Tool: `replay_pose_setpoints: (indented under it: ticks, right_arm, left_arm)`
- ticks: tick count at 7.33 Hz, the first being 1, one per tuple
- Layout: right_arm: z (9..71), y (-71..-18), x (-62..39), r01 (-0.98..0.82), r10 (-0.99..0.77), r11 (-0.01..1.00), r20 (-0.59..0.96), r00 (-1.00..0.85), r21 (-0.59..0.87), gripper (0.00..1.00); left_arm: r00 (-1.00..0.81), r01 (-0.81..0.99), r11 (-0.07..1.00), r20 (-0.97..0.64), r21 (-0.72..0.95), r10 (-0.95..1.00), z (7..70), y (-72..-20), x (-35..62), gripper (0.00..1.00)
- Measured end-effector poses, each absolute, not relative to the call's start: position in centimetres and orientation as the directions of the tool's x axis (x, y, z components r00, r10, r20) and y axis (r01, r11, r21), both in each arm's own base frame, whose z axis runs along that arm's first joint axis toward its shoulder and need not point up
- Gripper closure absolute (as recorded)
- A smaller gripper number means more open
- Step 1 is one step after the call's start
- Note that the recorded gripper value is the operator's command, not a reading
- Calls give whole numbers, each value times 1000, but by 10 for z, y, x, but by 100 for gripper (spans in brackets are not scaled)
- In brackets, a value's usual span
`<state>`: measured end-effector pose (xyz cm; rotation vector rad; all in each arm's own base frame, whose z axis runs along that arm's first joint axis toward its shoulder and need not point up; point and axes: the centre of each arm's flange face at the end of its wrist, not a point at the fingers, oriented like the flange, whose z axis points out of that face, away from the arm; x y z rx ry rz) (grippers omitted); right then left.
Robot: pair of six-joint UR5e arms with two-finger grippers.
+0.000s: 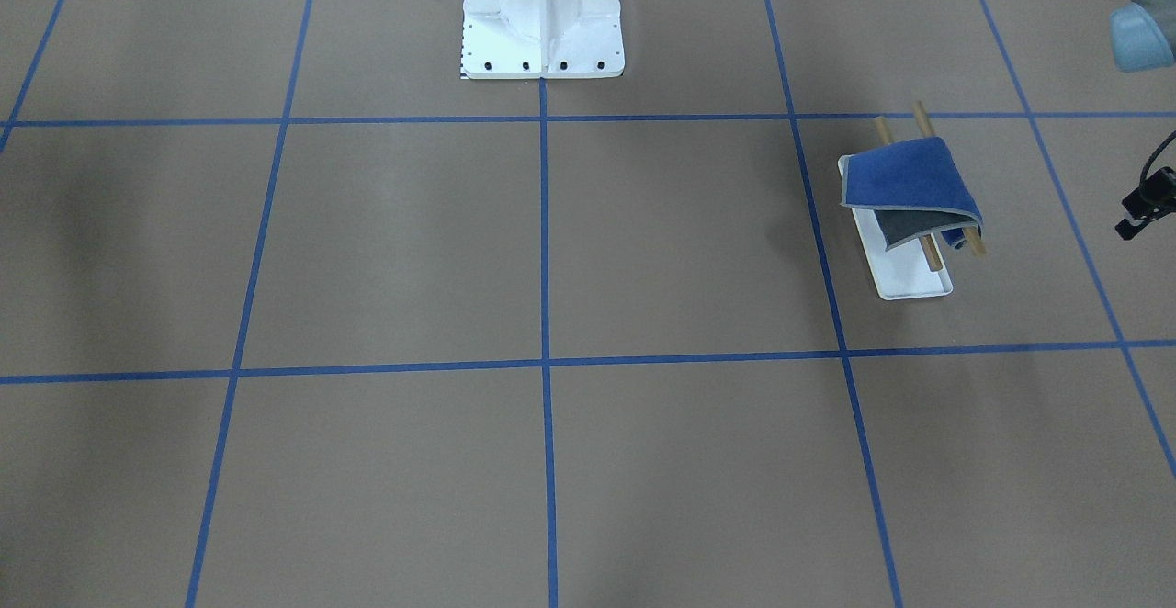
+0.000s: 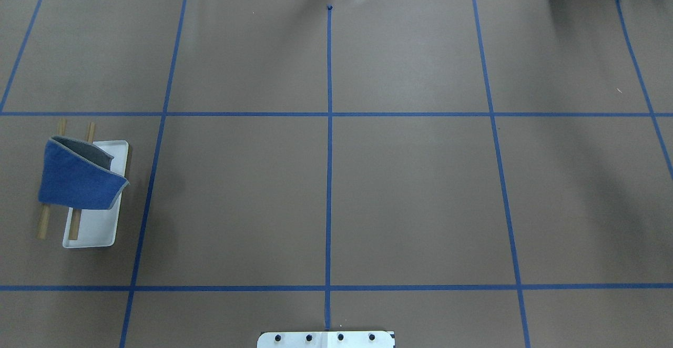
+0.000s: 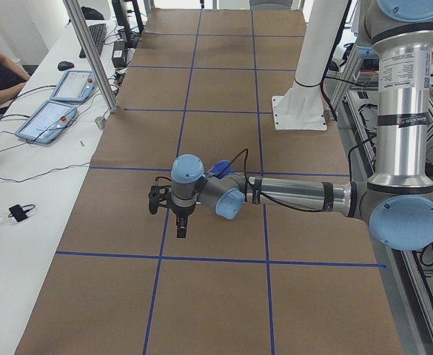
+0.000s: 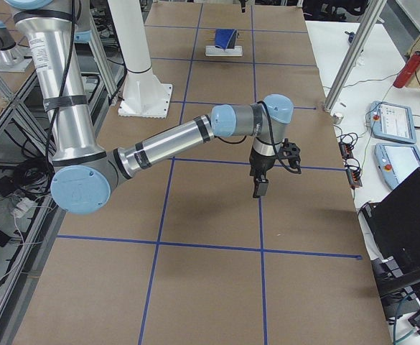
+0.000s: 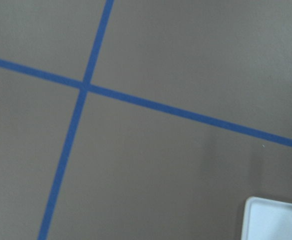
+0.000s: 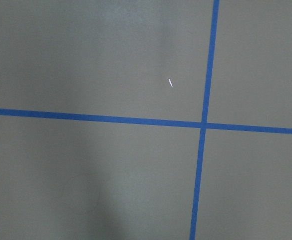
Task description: Hang towel on rack
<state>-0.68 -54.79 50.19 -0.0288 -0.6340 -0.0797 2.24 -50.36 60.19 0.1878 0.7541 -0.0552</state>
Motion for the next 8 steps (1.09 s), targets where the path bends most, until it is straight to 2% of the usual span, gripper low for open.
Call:
replay_pose_setpoints:
  ticks: [2, 3, 6, 8]
  right_arm:
    - [546, -555, 22, 42, -15, 999, 623, 782, -29, 0]
    - [561, -553, 36, 15, 19, 999, 642, 766, -47, 0]
    - [601, -522, 67, -41, 85, 996, 650, 755, -83, 0]
    - [619, -506, 71, -47, 93, 995, 647, 756, -88, 0]
  left_arm:
    - [770, -25, 962, -609, 271, 191, 604, -517, -11, 2]
    - [784, -54, 961, -585, 273, 210, 617, -517, -18, 2]
    - [797, -66, 971, -573, 231, 191, 652, -505, -29, 2]
    - [802, -27, 978, -580, 206, 145, 653, -506, -45, 2]
